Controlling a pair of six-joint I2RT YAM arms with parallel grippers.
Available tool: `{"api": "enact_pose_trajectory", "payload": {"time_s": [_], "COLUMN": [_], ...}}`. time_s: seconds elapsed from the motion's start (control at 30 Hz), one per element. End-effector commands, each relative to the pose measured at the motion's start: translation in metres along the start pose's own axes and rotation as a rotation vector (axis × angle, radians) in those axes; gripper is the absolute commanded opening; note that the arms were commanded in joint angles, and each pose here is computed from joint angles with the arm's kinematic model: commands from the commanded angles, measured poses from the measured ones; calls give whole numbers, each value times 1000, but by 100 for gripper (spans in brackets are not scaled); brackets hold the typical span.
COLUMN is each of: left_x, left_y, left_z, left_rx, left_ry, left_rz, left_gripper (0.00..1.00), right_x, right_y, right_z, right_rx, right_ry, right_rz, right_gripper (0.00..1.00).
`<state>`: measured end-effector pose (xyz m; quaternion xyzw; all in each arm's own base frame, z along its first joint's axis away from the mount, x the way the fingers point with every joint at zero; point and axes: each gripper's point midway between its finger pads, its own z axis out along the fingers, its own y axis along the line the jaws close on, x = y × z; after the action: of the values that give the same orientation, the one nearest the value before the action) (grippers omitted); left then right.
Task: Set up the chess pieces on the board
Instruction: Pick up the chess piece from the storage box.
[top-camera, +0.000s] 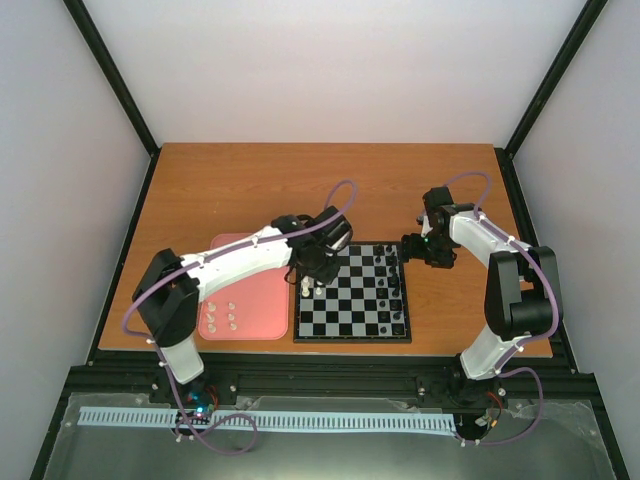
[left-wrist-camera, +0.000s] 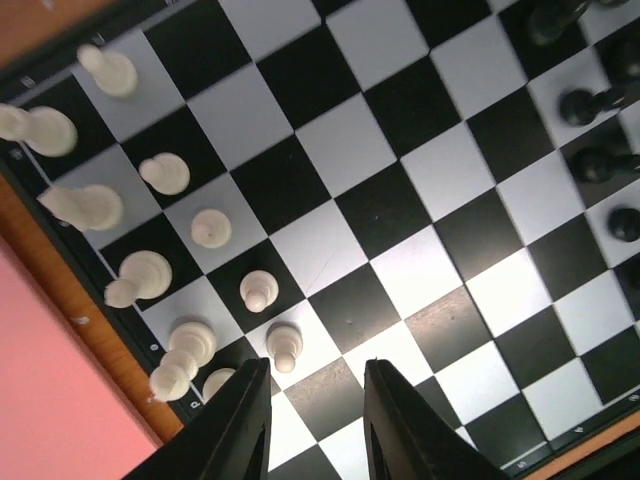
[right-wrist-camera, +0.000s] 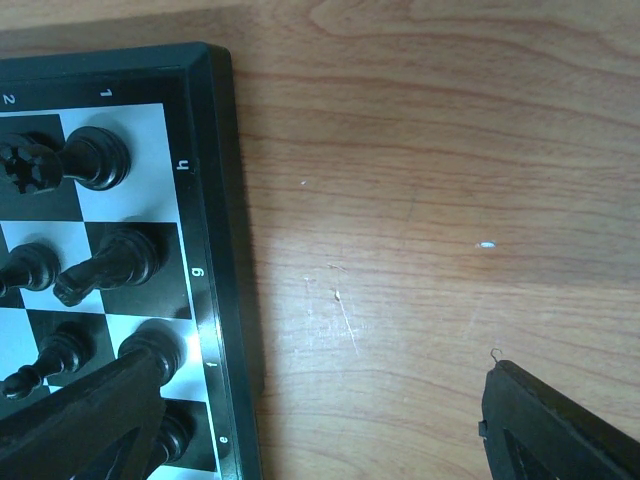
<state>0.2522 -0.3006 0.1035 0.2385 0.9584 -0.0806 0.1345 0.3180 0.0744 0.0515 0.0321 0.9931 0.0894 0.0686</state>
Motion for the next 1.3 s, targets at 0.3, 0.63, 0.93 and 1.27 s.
{"api": "enact_pose_trajectory", "payload": {"time_s": [0.3,0.63,0.93,1.27], "left_x": [49,164,171,170], "left_y": [155,211,228,227], "left_z": [-85,-65,-45,-20], "left_rx": [-328,-444,-384,-329], "left_ry": [-52,78,94,139], "left_rz": [-593,-1075,-1163,-1191], "left_gripper": [53,60,53,46], "right_x": [-8,-7,-3,-4], "right_y": [5,9,9,7], "right_z": [-6,-8,-8,-9], "right_rx": [-25,-29,-29,-11], "right_ry": [-27,-24,-22,-21], "right_rz": [2,-8,-11,-16], "right_gripper": [100,100,100,100]}}
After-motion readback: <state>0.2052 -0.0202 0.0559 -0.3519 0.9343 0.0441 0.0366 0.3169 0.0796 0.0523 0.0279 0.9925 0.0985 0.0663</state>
